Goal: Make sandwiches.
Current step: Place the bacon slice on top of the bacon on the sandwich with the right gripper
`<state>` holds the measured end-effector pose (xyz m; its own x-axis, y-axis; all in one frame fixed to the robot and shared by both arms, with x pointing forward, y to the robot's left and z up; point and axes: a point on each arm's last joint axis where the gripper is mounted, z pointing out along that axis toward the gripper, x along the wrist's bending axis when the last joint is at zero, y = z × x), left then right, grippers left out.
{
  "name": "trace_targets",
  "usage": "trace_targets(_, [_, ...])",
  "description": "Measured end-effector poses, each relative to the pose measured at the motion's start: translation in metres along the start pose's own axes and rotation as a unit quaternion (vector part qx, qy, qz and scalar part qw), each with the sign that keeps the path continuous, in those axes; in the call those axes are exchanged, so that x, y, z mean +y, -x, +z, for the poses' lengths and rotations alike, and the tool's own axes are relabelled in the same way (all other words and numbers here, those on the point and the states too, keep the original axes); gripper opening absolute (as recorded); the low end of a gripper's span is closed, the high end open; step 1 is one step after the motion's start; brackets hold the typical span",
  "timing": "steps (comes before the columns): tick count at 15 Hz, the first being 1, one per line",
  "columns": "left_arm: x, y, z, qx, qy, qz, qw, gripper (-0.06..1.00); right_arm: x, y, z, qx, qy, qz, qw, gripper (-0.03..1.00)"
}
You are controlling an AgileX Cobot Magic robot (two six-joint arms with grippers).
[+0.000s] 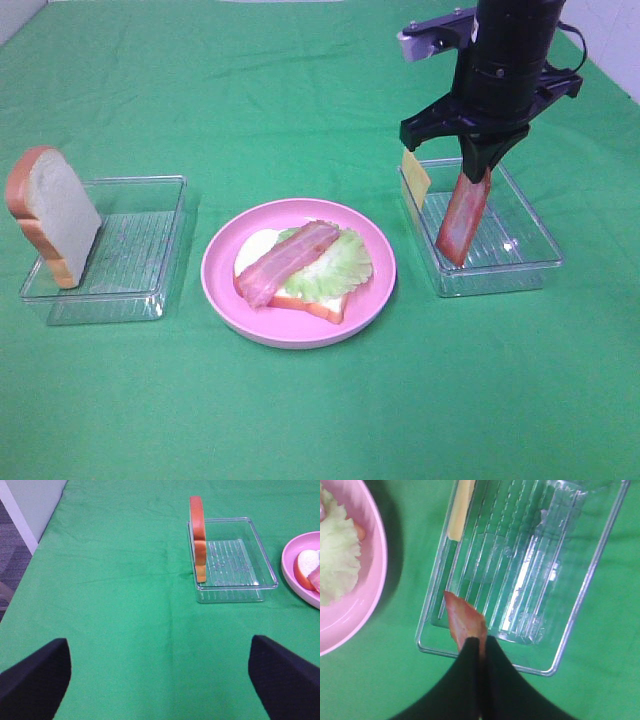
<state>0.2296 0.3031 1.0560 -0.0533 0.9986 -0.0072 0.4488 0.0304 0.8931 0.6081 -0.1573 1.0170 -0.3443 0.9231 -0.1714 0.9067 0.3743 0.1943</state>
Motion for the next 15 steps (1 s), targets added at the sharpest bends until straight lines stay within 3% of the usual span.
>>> trace_targets(7, [0.000,0.000,0.000,0.000,0.000,0.000,1.000,0.89,-0.010,0.009,-0.050,0.004,0.051,0.009,0.999,0.02])
trace_targets(15, [0.000,0.000,0.000,0.000,0.000,0.000,1.000,0.89,-0.007,-0.015,-0.055,0.137,0.063,0.038,0.988,0.02])
